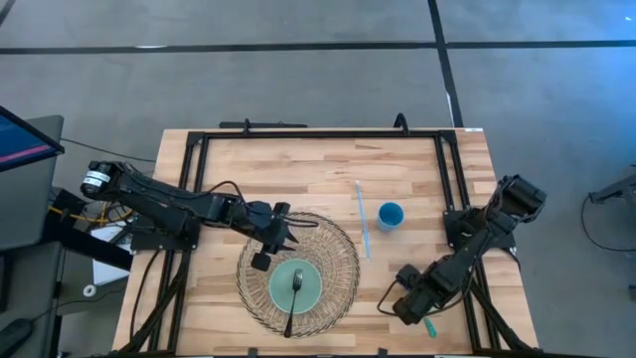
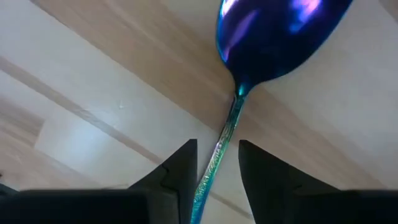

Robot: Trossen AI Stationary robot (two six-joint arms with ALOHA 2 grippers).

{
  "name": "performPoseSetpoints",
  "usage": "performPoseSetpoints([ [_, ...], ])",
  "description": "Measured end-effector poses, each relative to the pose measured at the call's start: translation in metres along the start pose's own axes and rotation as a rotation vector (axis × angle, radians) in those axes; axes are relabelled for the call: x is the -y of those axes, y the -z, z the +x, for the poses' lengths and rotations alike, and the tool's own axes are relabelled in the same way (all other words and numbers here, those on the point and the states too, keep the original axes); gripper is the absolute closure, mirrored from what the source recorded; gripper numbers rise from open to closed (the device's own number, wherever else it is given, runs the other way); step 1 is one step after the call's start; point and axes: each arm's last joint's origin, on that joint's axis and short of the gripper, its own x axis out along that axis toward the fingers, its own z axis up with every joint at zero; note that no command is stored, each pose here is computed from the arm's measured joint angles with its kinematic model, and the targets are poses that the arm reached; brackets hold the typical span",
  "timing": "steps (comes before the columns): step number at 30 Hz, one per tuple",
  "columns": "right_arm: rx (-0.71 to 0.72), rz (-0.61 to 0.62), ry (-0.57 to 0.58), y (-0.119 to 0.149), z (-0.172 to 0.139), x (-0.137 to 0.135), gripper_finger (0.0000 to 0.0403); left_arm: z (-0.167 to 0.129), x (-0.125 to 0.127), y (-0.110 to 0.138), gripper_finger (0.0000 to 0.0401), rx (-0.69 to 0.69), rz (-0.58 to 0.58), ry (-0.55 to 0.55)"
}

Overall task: Pick & Place Utensil
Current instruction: Put the blue spoon into the green bowl to the left of the black fork

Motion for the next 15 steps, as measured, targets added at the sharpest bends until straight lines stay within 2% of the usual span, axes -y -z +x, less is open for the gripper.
performPoseSetpoints([
  [7,-0.068,0.037,0.018,0.0015,0.0045,0.0037,0.0301,0.0000,0.0011,-0.0002,0.0302,0.001,-0.073,0.004],
  [15,-0.071,0.021,0.015,0.0018,0.0047,0.0036,0.0356,0.0001,0.0013,-0.0002,0.0302,0.001,-0.073,0.005],
])
